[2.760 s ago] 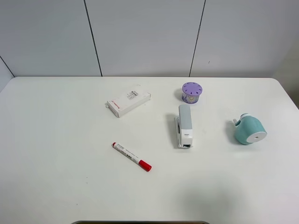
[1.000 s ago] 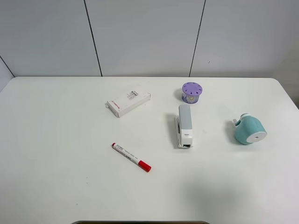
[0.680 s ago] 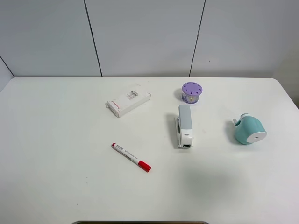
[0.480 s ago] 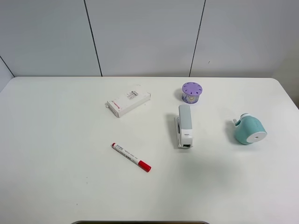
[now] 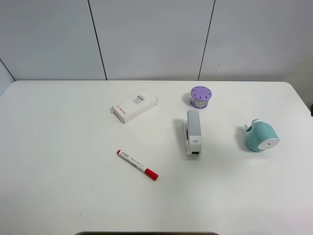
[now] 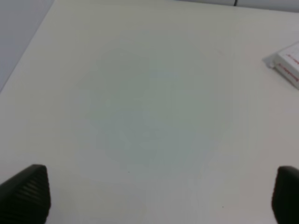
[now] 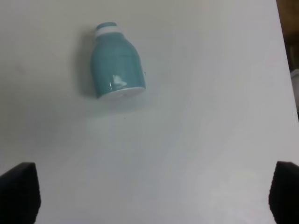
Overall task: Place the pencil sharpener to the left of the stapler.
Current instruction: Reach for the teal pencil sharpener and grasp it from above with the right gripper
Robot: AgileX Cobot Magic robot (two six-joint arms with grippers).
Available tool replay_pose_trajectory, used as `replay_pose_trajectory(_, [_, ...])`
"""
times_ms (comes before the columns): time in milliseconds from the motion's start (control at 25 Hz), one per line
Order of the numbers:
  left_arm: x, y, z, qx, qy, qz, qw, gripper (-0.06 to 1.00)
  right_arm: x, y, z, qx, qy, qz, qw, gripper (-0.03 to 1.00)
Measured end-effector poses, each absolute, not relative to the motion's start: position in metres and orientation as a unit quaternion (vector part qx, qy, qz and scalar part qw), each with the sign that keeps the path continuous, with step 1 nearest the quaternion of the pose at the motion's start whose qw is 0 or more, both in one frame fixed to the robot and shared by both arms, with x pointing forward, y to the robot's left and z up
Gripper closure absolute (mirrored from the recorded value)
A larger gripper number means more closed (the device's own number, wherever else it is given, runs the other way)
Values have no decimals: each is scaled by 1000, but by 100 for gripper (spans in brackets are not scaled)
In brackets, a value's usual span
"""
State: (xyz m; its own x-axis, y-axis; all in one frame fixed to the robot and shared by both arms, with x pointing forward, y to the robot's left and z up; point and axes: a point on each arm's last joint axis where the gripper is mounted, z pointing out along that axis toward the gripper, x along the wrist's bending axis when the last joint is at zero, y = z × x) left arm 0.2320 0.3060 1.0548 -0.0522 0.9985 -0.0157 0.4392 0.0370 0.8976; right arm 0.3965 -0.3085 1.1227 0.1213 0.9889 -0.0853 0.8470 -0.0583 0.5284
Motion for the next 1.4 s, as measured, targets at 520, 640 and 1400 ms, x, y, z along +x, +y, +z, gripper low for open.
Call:
replay_pose_trajectory(520, [232,306,1055,581,618,379,369,-1,462,-323,1077,696,690,90,176,0])
replay_pose_trajectory(640, [232,306,1055,581,618,379,369,-1,482,-322,1063,690,700,90,160,0])
replay_pose_trajectory(1400, [232,306,1055,581,618,379,369,-1,546,-322,969,692,716,57,81,0])
